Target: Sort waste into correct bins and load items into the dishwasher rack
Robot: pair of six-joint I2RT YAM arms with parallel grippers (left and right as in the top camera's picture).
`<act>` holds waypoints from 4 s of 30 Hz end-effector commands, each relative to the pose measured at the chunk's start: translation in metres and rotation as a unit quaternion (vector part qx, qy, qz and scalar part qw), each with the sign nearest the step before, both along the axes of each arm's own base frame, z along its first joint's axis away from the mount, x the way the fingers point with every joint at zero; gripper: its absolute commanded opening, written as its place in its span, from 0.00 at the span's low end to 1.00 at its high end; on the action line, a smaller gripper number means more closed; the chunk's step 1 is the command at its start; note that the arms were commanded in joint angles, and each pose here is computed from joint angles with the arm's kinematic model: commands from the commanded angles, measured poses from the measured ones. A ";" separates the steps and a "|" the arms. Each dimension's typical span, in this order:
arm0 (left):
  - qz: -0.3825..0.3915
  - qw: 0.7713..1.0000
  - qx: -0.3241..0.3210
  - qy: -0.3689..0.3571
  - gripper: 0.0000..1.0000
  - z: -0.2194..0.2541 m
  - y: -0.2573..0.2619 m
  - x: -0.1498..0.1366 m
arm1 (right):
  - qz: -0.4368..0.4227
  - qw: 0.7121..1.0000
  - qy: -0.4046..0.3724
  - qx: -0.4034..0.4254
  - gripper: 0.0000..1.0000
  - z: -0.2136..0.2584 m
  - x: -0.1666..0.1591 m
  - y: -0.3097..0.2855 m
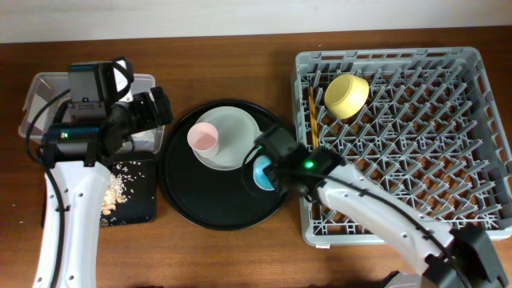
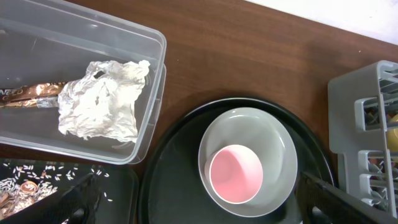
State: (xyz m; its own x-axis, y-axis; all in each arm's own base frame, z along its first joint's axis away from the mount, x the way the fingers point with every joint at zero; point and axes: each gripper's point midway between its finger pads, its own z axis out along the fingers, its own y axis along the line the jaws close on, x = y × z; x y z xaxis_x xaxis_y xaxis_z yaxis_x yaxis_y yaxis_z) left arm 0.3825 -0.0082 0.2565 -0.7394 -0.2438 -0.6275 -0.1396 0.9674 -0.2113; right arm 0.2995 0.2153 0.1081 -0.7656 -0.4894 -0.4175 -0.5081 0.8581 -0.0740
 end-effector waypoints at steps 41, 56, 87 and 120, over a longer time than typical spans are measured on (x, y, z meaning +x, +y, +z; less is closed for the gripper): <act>0.002 1.000 -0.001 -0.008 0.99 0.006 0.001 0.001 | 0.002 0.990 0.085 0.112 0.25 0.050 0.009 0.014; 0.002 1.000 -0.001 -0.008 0.99 0.006 0.001 0.001 | 0.105 0.992 0.063 -0.029 0.25 0.005 -0.035 0.056; 0.002 1.000 -0.001 -0.008 0.99 0.006 0.001 0.001 | 0.097 0.941 0.128 0.296 0.04 0.120 0.033 0.009; 0.002 1.000 -0.001 -0.008 0.99 0.006 0.001 0.001 | 0.043 0.944 0.074 0.318 0.18 0.059 0.053 -0.069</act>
